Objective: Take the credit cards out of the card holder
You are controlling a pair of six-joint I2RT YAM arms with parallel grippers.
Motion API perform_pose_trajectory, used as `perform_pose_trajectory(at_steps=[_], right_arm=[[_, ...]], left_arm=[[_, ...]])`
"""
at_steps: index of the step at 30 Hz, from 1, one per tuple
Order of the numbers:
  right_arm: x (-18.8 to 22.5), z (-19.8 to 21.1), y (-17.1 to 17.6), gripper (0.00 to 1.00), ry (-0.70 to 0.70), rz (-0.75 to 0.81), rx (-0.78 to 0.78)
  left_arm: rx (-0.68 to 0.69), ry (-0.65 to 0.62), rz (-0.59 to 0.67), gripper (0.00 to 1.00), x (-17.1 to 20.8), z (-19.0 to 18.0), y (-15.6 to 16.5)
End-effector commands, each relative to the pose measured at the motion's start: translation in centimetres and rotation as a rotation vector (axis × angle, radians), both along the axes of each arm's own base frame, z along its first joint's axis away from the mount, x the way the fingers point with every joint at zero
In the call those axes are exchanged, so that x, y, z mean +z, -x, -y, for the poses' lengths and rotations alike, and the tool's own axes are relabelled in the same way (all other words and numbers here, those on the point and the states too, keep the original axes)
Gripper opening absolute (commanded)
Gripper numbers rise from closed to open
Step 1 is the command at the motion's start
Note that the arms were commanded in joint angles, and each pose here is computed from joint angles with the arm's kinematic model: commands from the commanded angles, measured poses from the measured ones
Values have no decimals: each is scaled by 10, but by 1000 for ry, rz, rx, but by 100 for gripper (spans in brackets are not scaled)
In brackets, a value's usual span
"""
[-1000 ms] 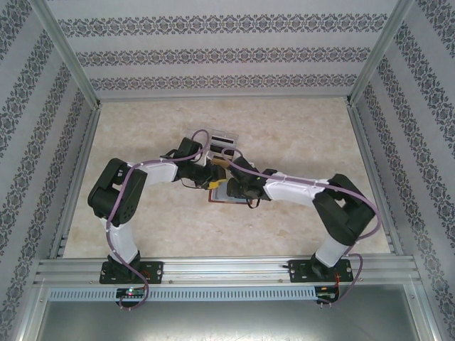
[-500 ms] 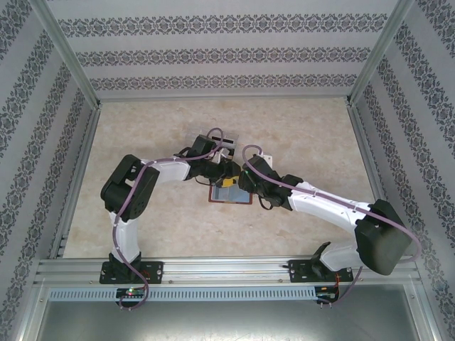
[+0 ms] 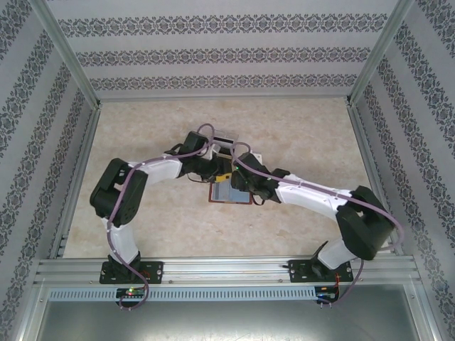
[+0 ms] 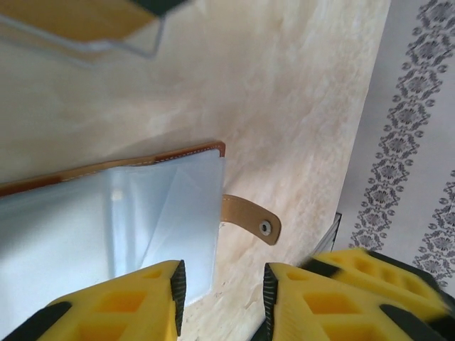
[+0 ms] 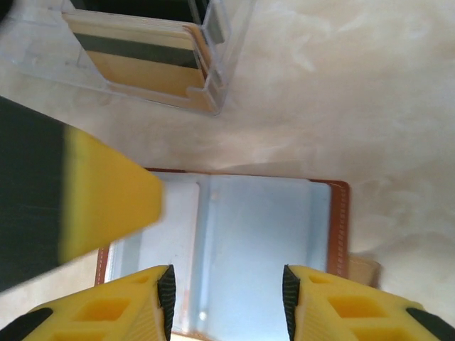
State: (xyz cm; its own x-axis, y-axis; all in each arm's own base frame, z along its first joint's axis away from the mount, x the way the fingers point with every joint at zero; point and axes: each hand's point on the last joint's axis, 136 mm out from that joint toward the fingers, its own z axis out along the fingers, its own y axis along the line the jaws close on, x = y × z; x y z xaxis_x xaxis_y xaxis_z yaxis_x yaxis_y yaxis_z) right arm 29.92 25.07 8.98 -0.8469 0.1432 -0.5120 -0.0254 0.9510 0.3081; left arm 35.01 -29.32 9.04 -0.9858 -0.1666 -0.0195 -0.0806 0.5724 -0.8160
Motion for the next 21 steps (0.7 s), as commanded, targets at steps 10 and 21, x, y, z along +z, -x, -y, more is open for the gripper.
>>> perform_pose_trajectory(at_steps=[10,21], right_arm=[[-51,-37,1,57,119,-181,105],[-85,-20,10,40,199,-277,68]], left_arm=[[125,-141,-34,47,-16,-72,6],[66,-96,-76,48,-22,-61,13]])
